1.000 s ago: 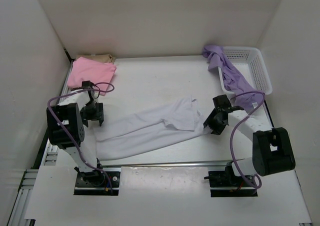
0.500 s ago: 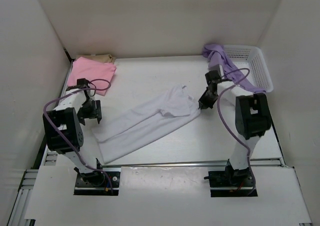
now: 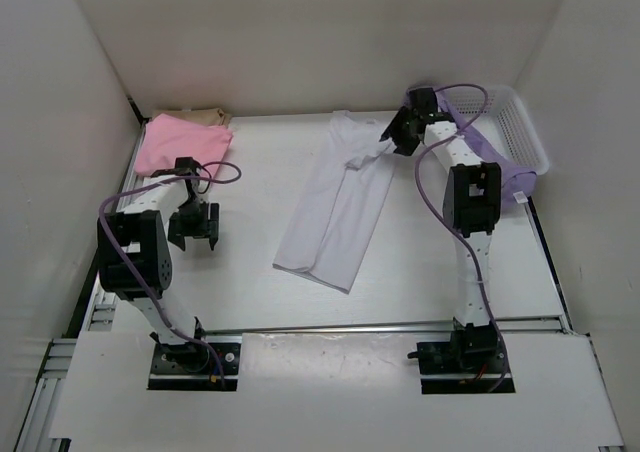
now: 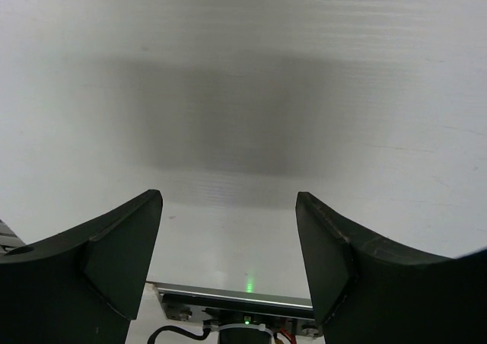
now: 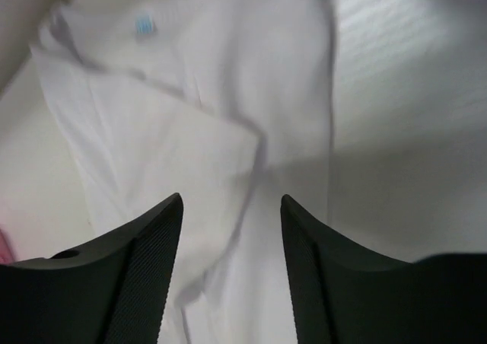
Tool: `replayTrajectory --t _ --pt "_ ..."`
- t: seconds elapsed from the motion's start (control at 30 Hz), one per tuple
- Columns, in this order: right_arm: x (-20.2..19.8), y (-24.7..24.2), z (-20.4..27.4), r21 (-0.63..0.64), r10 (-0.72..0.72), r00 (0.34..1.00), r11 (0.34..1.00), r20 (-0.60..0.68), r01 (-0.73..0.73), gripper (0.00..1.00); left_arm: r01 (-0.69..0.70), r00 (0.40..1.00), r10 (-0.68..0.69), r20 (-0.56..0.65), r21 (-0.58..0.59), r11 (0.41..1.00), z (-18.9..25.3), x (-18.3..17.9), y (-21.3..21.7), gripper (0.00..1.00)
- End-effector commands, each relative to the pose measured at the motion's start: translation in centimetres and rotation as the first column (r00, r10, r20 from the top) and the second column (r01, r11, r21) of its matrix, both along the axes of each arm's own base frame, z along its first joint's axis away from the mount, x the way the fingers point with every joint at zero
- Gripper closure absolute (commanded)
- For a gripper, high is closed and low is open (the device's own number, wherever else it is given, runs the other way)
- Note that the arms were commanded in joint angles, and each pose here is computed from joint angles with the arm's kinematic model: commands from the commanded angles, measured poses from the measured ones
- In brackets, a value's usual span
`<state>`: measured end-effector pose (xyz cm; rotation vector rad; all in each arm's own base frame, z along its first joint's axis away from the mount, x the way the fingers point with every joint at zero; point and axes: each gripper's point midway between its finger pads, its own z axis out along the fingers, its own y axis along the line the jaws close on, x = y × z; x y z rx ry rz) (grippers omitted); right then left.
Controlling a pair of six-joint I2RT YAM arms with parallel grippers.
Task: Fold and stack the t-shirts
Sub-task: Rotate the tshirt 90 degrees
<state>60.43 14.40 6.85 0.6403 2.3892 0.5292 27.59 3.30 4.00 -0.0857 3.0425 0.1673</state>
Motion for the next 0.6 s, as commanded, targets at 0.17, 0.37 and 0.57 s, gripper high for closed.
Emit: replayTrajectory --t 0.17,0.37,0.57 --pt "-7.1 5.7 11.2 -0.129 0.235 0.958 0.968 0.165 -0.215 0.36 0.033 0.998 -0.031 0.046 -0.031 0.999 2.0 1.1 -1.3 0.18" --pt "-15.8 4.5 18.0 -0.224 0.200 0.944 0.964 0.261 -0.143 0.35 0.016 0.983 -0.025 0.183 0.047 0.999 7.0 0.8 -0.1 0.17" --pt "-28.2 5.4 13.1 -0.198 0.254 0.953 0.955 0.168 -0.220 0.35 -0.061 0.907 0.017 0.420 0.092 0.994 12.6 -1.9 1.7 0.00"
